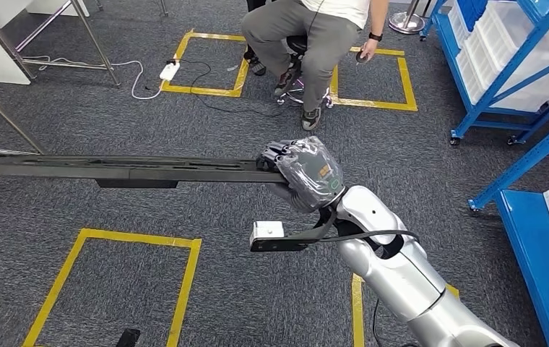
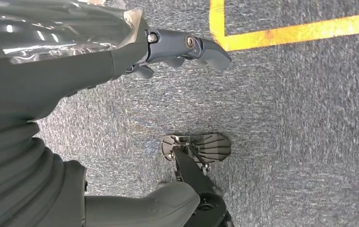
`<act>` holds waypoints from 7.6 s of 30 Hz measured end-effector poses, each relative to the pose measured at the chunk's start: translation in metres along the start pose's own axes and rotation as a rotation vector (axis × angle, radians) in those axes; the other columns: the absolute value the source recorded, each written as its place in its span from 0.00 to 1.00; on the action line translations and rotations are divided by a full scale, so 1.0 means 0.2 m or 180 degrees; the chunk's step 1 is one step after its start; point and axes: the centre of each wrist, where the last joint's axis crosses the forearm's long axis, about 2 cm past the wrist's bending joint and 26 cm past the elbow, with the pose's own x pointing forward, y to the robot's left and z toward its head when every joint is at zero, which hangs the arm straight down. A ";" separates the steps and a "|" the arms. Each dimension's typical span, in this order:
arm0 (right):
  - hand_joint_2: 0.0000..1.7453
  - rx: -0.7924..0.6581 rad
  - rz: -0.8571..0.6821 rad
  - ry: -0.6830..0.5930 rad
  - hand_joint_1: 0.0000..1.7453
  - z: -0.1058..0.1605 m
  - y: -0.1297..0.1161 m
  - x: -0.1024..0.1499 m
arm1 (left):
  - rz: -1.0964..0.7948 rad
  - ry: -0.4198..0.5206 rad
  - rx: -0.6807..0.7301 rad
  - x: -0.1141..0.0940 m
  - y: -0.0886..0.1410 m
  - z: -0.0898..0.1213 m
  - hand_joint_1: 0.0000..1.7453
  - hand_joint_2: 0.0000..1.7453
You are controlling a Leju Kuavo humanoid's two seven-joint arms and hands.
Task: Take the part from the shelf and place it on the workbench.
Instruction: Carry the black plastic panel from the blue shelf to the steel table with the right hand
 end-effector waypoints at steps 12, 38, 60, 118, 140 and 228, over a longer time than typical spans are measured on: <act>1.00 0.0024 -0.0014 -0.0065 0.95 -0.02 -0.01 0.02 | 0.0016 0.0016 0.0085 -0.08 0.01 0.03 0.00 1.00; 1.00 0.0020 -0.0027 -0.0068 0.95 0.00 -0.03 0.01 | 0.0010 -0.0019 0.0146 -0.07 0.03 0.03 0.00 1.00; 1.00 0.0012 -0.0055 -0.0082 0.95 0.00 -0.03 0.03 | -0.0005 -0.0009 0.0140 -0.07 0.03 0.03 0.00 1.00; 1.00 0.0005 -0.0099 -0.0058 0.95 0.03 -0.03 0.06 | -0.0061 0.0018 0.0137 -0.05 0.04 0.02 0.00 1.00; 1.00 0.0047 -0.0071 -0.0037 0.95 0.04 -0.03 0.04 | -0.0167 -0.0094 0.0115 -0.02 0.05 0.01 0.00 1.00; 1.00 0.0075 -0.0002 0.0099 0.95 0.07 -0.04 -0.04 | -0.0267 -0.0282 0.0156 0.00 0.03 0.00 0.00 1.00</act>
